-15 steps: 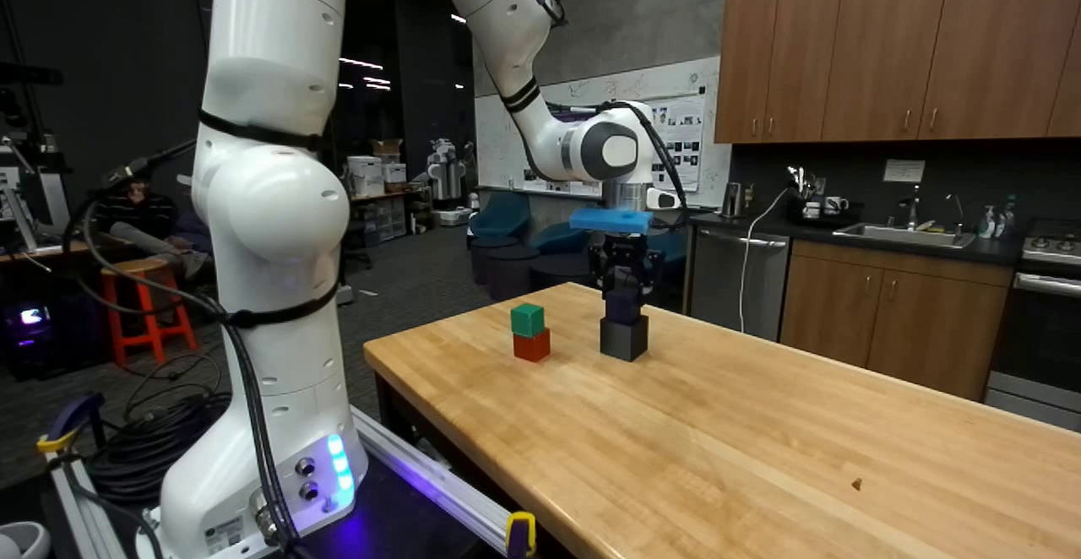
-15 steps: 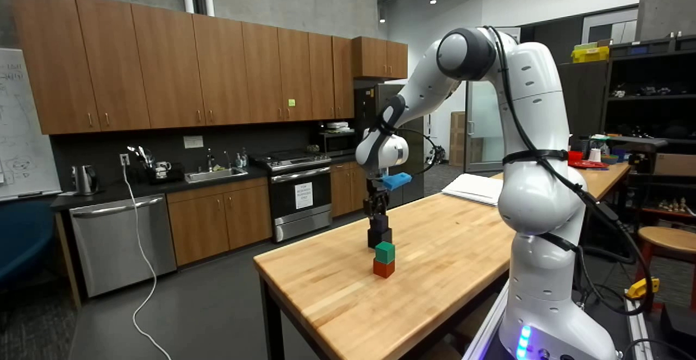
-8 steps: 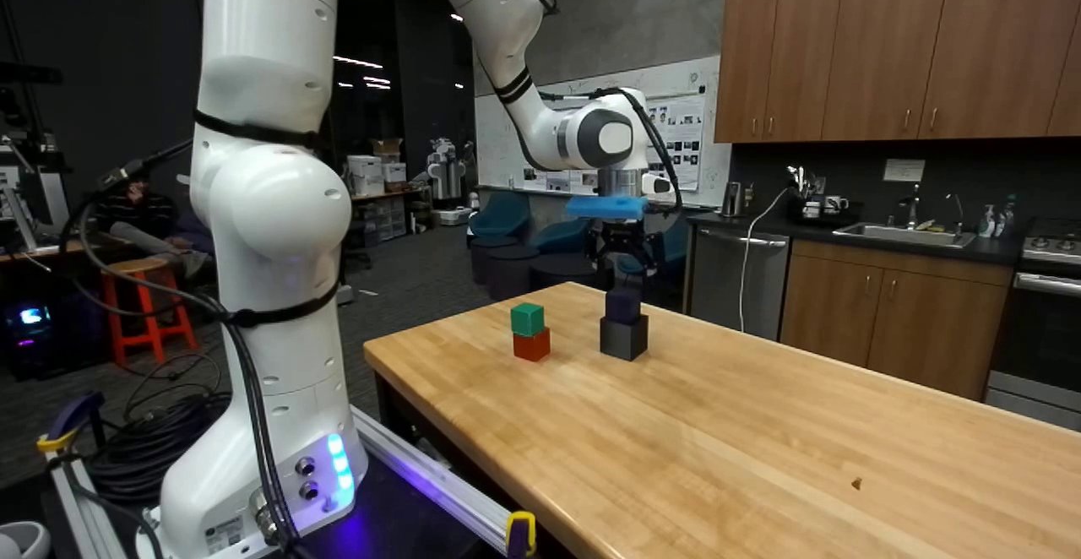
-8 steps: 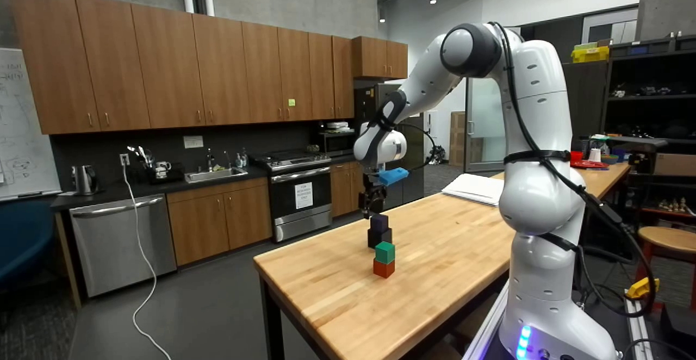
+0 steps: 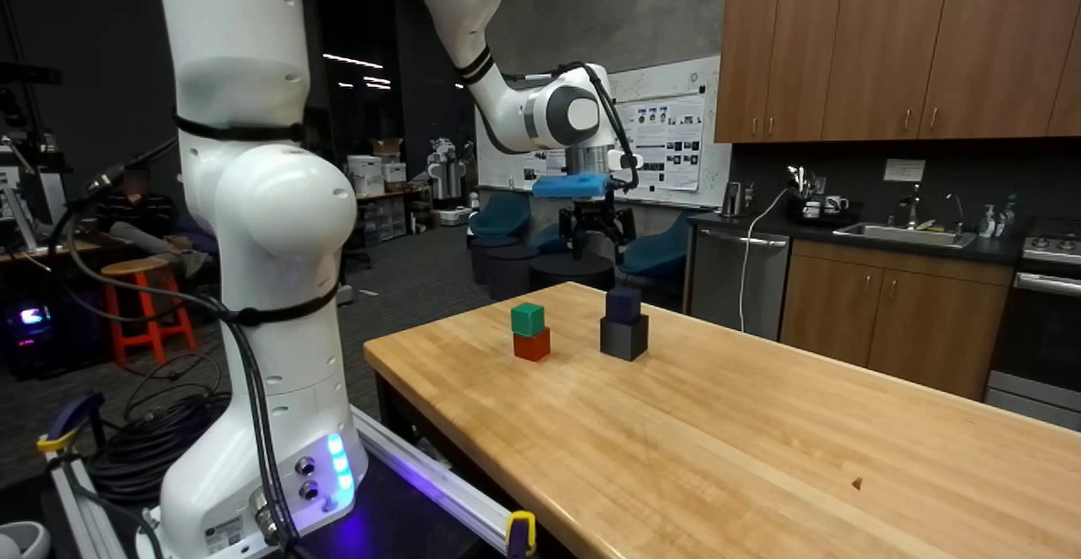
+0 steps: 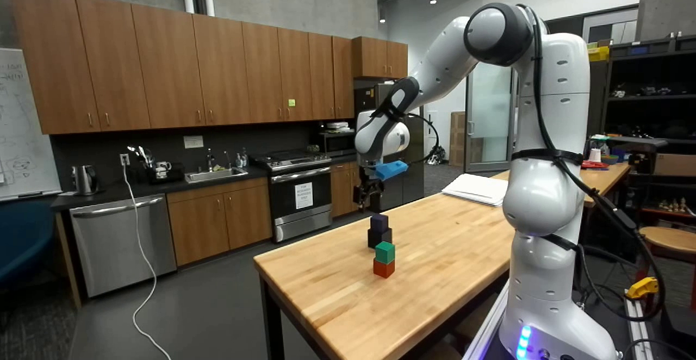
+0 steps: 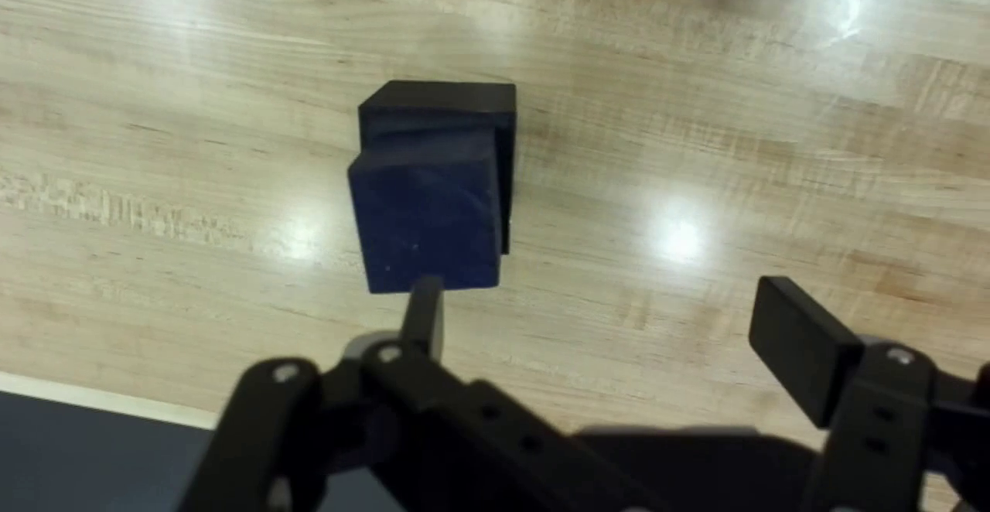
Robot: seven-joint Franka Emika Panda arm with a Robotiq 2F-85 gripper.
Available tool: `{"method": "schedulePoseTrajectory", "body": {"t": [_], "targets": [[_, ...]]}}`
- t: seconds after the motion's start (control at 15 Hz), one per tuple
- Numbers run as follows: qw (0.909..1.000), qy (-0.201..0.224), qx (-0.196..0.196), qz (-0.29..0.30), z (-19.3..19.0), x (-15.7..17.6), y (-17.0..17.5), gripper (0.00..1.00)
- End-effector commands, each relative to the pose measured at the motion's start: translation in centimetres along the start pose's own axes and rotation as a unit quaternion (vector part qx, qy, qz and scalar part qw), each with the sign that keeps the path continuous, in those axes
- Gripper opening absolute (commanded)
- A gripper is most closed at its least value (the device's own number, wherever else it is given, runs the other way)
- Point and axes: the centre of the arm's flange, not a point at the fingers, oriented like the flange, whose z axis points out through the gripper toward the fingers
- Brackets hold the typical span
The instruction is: Stack the two black cubes and green cube
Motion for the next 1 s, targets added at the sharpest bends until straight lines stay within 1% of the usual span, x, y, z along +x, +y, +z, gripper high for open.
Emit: {"method": "schedulePoseTrajectory", "body": {"t": [0.0,0.27,0.53,0.93], "targets": [[0.9998,0.014,0.006,0.009,-0.3,-3.1,-2.8,1.00],[0.9999,0.006,0.015,-0.004,1.6,-5.3,-4.8,1.00],[0.9996,-0.014,0.025,-0.006,3.9,-7.5,-5.3,1.00],[0.9981,-0.032,0.053,-0.002,5.1,-9.6,-6.5,1.00]]}}
